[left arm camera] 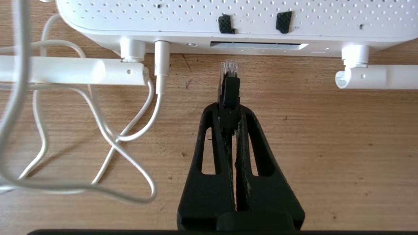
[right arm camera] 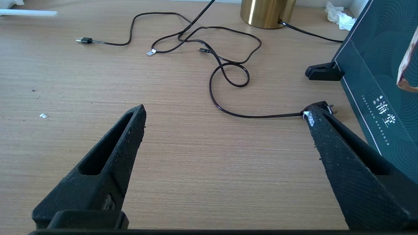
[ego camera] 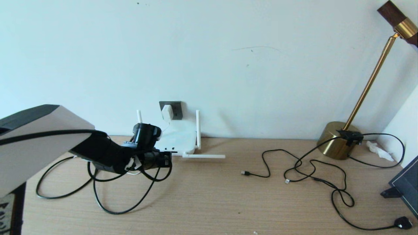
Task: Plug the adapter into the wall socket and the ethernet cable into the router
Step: Plug cable into router interface
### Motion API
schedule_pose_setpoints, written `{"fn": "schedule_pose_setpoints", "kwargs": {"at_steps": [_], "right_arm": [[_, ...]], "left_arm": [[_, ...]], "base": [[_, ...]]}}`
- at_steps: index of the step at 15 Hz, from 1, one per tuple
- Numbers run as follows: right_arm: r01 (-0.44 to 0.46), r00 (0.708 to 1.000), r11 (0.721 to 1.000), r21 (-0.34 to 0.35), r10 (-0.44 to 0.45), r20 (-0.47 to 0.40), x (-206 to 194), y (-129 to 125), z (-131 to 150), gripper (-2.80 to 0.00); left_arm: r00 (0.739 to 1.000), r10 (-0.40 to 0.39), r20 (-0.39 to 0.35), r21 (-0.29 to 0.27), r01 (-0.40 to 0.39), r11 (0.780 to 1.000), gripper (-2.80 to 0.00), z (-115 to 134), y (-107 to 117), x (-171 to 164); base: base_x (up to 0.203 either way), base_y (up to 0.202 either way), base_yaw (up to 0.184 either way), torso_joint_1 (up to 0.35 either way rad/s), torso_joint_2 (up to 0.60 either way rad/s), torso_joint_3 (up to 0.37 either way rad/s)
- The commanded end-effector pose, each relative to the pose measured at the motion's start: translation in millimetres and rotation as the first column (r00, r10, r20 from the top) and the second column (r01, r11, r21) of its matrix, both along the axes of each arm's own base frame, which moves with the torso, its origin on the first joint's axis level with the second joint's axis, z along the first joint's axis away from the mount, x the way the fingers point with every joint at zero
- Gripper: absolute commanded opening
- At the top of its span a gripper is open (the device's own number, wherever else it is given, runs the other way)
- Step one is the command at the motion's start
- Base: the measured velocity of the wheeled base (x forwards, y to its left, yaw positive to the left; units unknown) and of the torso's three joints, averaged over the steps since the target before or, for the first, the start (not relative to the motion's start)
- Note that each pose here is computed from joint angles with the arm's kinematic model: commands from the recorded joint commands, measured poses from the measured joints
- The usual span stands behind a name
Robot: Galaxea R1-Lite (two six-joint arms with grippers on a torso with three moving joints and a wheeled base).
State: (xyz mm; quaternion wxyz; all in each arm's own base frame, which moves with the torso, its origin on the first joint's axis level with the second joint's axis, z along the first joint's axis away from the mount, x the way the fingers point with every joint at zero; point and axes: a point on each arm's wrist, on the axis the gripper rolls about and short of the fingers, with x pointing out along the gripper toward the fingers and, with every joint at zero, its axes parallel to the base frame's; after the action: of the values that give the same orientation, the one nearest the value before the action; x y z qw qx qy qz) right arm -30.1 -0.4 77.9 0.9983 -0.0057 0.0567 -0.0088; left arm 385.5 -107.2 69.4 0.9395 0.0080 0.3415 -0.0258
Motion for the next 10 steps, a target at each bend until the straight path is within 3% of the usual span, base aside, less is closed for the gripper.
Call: {"fn": "schedule_pose_setpoints", "kwargs": {"at_steps": [1, 10], "right_arm": [[0.000, 1.000, 1.000, 0.000, 0.000, 0.000, 0.0, 0.0, -0.1, 0.00], [0.000, 1.000, 1.000, 0.000, 0.000, 0.000, 0.0, 0.0, -0.1, 0.00]], "left_arm": [[1.000, 0.004, -0.005, 0.001, -0.004, 1.000, -2.80, -4.9, -0.6, 3.5], [1.000, 0.012, 0.006, -0.009, -0.012, 1.000, -2.80, -5.7, -1.3, 11.1]], "base": [[0.000, 0.000, 0.000, 0.000, 0.00, 0.000], [0.000, 0.000, 0.000, 0.000, 0.00, 0.000]]}}
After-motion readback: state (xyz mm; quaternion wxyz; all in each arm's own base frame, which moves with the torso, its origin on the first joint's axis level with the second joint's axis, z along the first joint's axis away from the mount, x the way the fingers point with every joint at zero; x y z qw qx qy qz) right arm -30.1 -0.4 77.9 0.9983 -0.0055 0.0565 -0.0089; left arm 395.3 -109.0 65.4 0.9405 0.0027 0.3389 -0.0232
